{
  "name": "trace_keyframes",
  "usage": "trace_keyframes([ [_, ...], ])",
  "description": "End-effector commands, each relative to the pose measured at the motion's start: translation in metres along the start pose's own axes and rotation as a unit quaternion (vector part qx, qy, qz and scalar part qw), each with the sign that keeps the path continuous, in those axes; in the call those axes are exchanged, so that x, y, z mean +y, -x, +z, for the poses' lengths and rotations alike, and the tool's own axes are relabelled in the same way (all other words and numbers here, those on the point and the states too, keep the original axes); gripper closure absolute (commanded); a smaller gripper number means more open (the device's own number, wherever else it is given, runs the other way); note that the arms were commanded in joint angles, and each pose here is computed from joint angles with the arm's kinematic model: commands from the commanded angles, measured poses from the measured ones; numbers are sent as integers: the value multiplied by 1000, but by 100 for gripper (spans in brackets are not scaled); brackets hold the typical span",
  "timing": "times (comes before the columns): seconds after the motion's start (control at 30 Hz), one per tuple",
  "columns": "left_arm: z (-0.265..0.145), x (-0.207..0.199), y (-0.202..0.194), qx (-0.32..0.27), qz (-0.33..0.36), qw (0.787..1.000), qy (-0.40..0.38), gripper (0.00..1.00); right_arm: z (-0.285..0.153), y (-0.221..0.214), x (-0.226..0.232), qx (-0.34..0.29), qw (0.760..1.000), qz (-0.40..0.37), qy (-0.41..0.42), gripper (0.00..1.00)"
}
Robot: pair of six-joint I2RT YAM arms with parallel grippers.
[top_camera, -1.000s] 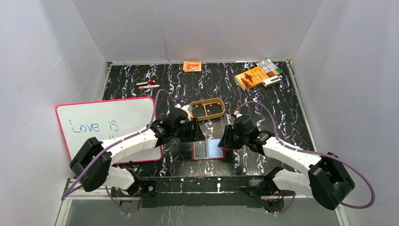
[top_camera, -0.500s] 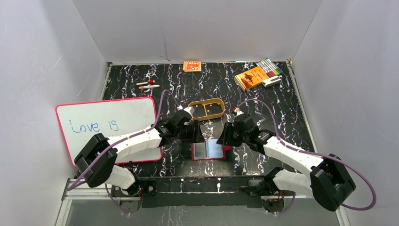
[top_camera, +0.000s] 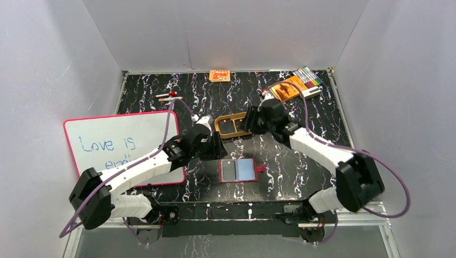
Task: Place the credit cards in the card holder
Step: Pick up the credit card from the storage box.
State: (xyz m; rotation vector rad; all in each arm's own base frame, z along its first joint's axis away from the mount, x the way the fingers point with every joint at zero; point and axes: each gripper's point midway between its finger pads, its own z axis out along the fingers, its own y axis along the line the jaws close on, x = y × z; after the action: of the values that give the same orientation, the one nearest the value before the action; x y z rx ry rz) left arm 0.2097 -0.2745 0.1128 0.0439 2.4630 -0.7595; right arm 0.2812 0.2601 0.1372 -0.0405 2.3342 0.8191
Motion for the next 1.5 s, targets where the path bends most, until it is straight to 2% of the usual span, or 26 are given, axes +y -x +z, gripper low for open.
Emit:
trace_keyframes([
  [0.0,-33,-4,38,-68,32,997,22,50,34,60,17,-42,998,-19,38,43],
  [0.17,-64,-9,66,-118,48,991,28,47,80,65,11,0,999,-34,36,36],
  [0.37,-83,-8,74,-149,51,987,24,46,110,56,3,24,997,-56,45,32],
  [0.63,-81,-4,75,-152,56,986,33,45,140,52,-10,42,996,-71,32,32],
  [0.93,-75,1,71,-148,56,987,41,45,150,44,-18,52,996,-73,27,34],
  [1.27,-74,4,69,-147,53,987,43,45,154,36,-18,61,995,-74,36,43],
  [1.37,-74,3,69,-148,52,987,42,45,154,34,-17,64,994,-73,39,54],
  [1.47,-74,4,68,-146,51,987,42,45,154,33,-14,63,994,-71,45,56],
])
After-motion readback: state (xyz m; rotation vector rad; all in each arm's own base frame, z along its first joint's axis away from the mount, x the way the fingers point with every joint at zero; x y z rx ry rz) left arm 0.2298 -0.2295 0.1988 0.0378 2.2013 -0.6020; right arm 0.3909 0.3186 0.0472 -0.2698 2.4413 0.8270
